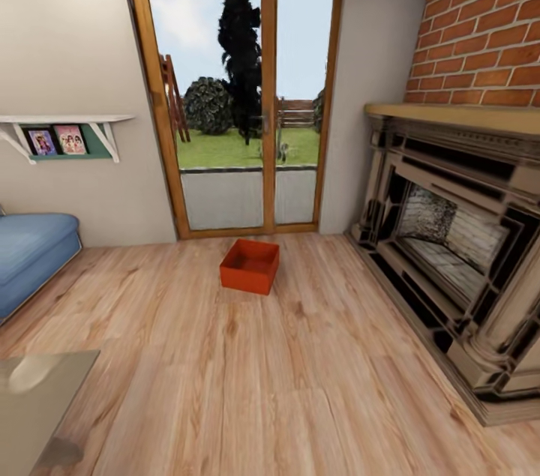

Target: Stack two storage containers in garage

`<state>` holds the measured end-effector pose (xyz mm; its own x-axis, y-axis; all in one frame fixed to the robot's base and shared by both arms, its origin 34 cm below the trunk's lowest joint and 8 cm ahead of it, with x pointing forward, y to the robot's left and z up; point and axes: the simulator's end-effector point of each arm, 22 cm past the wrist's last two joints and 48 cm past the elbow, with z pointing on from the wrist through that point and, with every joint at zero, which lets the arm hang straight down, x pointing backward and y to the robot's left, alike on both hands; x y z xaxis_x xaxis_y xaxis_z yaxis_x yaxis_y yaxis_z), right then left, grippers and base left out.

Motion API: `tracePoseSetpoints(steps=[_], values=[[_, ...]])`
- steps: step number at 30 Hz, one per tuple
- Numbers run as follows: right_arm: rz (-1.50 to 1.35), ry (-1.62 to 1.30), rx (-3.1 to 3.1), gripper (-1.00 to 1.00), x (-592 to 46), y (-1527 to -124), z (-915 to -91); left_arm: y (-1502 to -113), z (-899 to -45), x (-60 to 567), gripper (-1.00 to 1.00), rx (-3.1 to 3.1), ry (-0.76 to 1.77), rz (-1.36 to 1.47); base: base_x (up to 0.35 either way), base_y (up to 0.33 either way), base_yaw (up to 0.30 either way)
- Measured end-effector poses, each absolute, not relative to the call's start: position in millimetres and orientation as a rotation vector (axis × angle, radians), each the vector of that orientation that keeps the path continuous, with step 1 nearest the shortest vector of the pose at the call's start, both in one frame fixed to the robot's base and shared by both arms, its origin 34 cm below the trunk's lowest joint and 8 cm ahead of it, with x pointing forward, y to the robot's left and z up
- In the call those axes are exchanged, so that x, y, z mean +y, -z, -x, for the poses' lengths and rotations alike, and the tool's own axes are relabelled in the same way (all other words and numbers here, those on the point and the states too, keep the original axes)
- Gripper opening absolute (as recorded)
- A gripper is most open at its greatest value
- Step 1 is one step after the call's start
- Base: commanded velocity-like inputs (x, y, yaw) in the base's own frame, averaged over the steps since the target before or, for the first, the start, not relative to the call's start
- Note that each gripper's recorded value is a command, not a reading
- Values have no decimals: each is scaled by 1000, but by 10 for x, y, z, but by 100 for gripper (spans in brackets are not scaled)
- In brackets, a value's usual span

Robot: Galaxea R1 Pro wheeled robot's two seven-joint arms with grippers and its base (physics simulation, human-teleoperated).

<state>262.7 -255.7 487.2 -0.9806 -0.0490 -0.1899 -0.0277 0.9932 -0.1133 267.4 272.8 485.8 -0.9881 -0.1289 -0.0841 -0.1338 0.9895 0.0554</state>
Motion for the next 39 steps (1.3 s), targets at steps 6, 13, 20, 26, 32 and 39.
tracePoseSetpoints(steps=[6, 13, 20, 26, 32, 39], values=[[56, 164, 2943, 100, -2560, -4872, -2626, -4858, -2674, 2728, 100, 3053, -93, 202, 323, 0, 267], [55, 163, 2943, 100, -2559, -4872, -2627, -4858, -2674, 2728, 100, 3053, -93, 202, 323, 0, 250], [53, 165, 2944, 100, -2571, -4872, -2622, -4858, -2675, 2727, 100, 3053, -93, 202, 324, 0, 26], [55, 165, 2943, 100, -2571, -4872, -2627, -4858, -2675, 2727, 100, 3053, -93, 202, 323, 0, 1], [55, 165, 2943, 100, -2571, -4872, -2622, -4858, -2675, 2727, 100, 3053, -93, 202, 323, 0, 0], [55, 165, 2943, 100, -2569, -4872, -2625, -4858, -2675, 2727, 100, 3053, -93, 202, 324, 0, 0]])
